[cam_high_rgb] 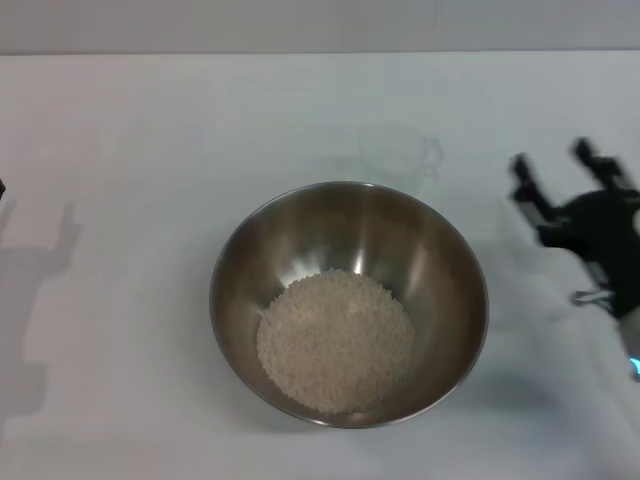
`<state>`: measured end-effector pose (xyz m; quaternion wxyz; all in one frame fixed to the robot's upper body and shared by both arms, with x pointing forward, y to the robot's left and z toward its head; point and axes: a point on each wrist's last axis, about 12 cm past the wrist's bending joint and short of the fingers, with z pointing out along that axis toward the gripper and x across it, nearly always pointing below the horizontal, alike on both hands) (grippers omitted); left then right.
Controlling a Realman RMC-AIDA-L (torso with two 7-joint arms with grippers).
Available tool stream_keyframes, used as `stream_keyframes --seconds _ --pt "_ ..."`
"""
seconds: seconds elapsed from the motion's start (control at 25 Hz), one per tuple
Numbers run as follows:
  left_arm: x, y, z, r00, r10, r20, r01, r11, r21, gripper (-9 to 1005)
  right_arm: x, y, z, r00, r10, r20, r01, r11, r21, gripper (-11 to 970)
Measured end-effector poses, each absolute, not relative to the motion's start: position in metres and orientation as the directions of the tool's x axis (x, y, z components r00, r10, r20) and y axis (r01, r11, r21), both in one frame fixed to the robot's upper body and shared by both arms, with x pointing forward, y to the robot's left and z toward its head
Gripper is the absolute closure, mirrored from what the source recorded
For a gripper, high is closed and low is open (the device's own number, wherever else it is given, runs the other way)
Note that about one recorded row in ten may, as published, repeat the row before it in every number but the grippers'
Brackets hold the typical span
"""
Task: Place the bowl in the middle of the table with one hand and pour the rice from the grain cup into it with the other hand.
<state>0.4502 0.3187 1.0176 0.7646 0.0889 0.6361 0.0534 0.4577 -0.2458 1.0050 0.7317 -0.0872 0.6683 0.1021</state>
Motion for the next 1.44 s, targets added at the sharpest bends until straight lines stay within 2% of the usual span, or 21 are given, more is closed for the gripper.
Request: stream_keyframes --seconds 0.12,0.4,1.44 --pt "0.448 0.322 1.017 0.178 0.191 -0.965 0.009 0.981 0.196 154 0.428 -0.273 1.015 0.221 0.061 -0.973 -0.127 0.991 0.033 217" --pt "0.443 0.327 1.014 0.158 0.152 -0.976 -0.009 0.988 0.153 154 0.408 -0.300 1.019 0.294 0.073 -0.953 0.007 0.997 0.079 183" --pt "0.445 0.332 1.010 0.127 0.138 -0.982 -0.019 0.990 0.137 154 0.403 -0.307 1.017 0.284 0.033 -0.958 0.028 0.999 0.043 183"
